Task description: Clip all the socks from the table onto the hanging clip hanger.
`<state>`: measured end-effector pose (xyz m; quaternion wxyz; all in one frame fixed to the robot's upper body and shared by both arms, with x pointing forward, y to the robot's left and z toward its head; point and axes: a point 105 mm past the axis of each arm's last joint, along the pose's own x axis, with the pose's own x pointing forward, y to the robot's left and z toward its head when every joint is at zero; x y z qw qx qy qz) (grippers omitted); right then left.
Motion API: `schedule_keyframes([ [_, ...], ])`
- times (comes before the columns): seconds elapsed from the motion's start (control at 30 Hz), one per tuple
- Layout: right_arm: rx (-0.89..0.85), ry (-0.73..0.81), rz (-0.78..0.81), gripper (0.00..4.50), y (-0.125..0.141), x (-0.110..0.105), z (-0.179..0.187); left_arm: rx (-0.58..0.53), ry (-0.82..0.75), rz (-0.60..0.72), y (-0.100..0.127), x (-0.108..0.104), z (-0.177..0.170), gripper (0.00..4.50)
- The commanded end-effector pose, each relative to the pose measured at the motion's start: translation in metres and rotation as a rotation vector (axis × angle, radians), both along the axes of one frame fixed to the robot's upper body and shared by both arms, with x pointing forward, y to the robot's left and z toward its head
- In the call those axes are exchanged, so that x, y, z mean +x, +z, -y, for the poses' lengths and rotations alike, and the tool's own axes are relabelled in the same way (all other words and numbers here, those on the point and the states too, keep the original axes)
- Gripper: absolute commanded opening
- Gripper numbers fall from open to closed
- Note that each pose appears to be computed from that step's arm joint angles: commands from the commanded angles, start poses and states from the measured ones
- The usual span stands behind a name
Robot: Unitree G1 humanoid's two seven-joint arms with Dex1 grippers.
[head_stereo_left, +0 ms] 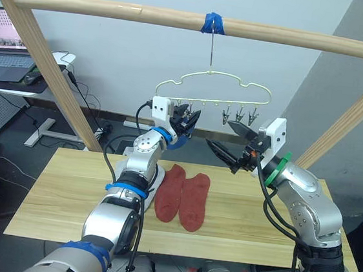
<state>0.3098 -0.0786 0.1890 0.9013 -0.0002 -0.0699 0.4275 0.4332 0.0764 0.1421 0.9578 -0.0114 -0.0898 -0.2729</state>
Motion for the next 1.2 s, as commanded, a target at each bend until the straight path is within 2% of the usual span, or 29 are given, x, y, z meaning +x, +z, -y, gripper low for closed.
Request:
schedule_keyframes([
  [0.03, 0.022, 0.01, 0.06, 4.5, 0.016, -0.006, 0.0, 0.002, -0.003, 0.065, 0.019, 0.003, 0.004, 2.39],
  [0.97, 0.016, 0.008, 0.065, 4.5, 0.014, -0.004, -0.001, -0.011, -0.039, 0.069, 0.017, -0.001, 0.015, 2.39],
  [1.07, 0.014, 0.006, 0.066, 4.5, 0.014, -0.004, 0.0, -0.014, -0.041, 0.067, 0.017, -0.001, 0.015, 1.83],
  [1.2, 0.014, 0.004, 0.067, 4.5, 0.014, -0.004, 0.0, -0.025, -0.041, 0.067, 0.019, -0.001, 0.016, 0.69],
])
